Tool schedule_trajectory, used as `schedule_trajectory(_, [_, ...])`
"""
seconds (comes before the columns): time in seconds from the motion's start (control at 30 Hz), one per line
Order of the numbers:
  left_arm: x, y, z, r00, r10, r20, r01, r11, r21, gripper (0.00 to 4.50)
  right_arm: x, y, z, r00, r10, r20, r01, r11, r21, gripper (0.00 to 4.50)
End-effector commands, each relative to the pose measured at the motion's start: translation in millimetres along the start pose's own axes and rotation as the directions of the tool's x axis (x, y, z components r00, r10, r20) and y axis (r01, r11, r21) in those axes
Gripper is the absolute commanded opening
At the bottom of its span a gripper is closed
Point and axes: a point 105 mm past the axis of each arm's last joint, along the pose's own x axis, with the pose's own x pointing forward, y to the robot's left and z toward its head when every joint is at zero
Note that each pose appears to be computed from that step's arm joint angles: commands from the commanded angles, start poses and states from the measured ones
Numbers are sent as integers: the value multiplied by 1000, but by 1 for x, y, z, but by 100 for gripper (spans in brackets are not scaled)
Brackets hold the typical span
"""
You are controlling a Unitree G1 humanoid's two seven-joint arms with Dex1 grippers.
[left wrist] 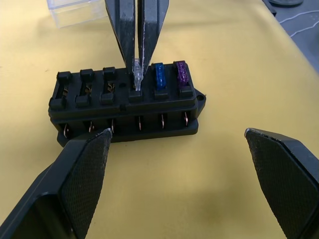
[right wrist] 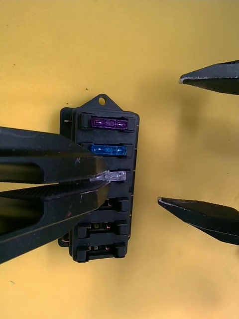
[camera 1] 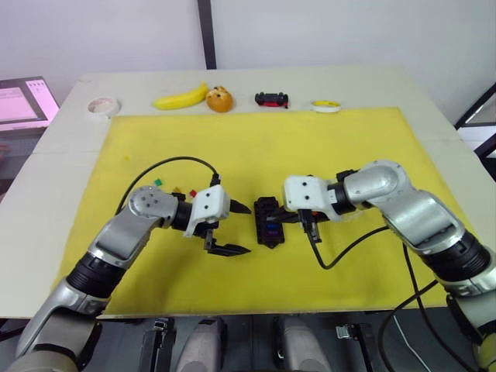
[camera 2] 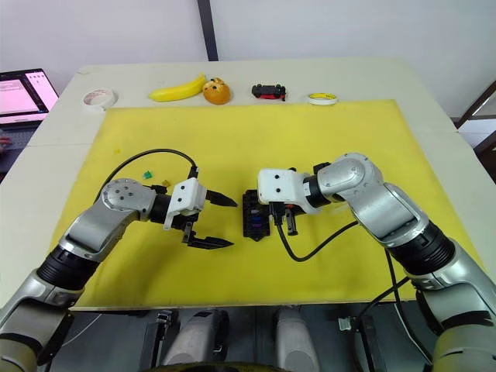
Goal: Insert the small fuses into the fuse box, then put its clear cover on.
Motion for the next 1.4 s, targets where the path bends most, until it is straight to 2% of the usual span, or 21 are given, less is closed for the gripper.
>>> schedule_trajectory(0.03, [-4,2,13,999,20,27,-21,999,46,447,-6,-6,7,999,-27,22,28,999,-22,0])
schedule_trajectory(0.7, [-4,2,10,999,32,31,-33,999,36,447,-6,-8,7,1000,-3,12,3,1000,-15,0])
schedule_trajectory(0.8, [-3,2,11,999,33,31,-34,999,36,450,-7,-9,8,1000,-9,13,9,1000,-23,100])
schedule_trajectory(0.87, [-3,2,11,999,33,32,-34,999,36,450,-7,-10,9,1000,-13,13,14,999,-29,193])
schedule_trajectory(1.2, [-4,3,11,999,32,30,-33,999,38,450,-17,-13,16,999,-35,26,36,998,-49,193])
schedule_trajectory(1.33, [-3,3,12,999,27,34,-28,999,40,450,-24,-13,23,996,-47,75,48,999,-14,193])
schedule_trajectory(1.4, [-3,3,14,999,24,40,-26,999,42,450,-28,-12,26,987,-66,146,62,998,29,193])
